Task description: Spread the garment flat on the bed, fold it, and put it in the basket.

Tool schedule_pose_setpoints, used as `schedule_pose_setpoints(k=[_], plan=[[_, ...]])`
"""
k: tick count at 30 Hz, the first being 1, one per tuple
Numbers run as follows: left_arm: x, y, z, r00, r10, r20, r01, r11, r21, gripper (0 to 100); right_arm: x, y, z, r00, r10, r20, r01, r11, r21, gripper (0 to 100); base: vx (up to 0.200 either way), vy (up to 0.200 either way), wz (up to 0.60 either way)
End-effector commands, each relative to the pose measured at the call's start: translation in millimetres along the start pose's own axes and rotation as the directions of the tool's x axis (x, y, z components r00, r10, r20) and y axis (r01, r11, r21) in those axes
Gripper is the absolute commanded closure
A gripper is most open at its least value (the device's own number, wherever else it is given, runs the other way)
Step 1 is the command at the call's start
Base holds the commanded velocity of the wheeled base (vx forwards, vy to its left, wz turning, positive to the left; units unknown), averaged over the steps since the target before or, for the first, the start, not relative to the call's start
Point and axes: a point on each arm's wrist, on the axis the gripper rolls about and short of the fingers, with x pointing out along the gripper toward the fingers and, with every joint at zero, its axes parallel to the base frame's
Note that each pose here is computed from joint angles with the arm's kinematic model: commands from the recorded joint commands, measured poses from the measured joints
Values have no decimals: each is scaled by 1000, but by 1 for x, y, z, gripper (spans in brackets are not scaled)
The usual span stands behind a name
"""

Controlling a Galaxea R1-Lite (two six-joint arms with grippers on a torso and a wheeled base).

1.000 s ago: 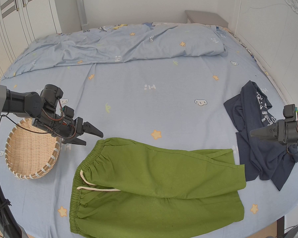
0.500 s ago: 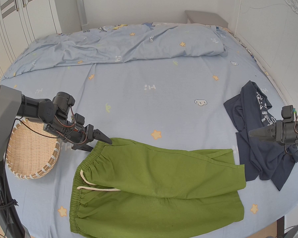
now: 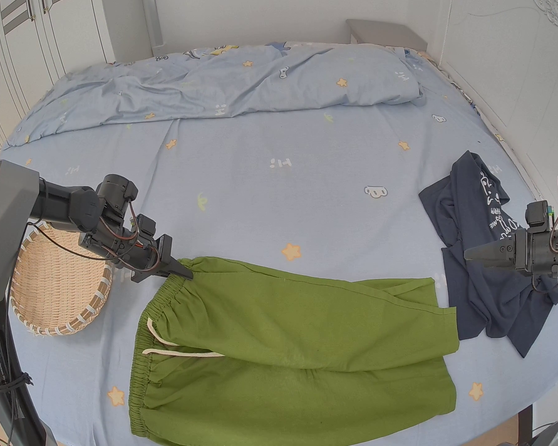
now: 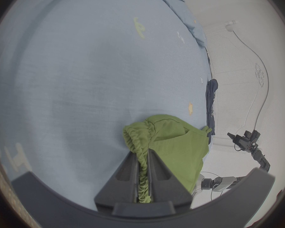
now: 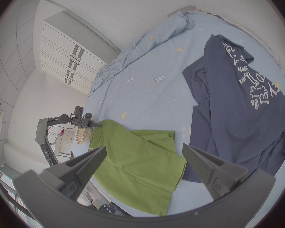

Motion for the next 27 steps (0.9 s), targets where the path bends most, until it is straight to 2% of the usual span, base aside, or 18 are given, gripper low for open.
schedule_pose_setpoints(k=[1,4,9,19,27], plan=[[-32,-12,0,998,0,69,-2,1000,23,100,4,0,-11,999,6,-36,-5,1000,16,0,0,0,0],[-41,-16,-2,996,-2,84,0,1000,30,100,10,-1,-19,997,14,-71,-12,1000,28,0,0,0,0],[-42,-16,-5,997,-1,81,-1,1000,27,100,25,-15,-35,989,-6,-148,18,996,82,0,0,0,0],[-42,-17,-7,997,1,75,-2,1000,26,100,59,-35,-44,983,-22,-182,38,996,85,0,0,0,0],[-45,-17,-7,997,1,83,-3,1000,26,100,77,-45,-51,970,-13,-243,42,993,112,0,0,0,0]])
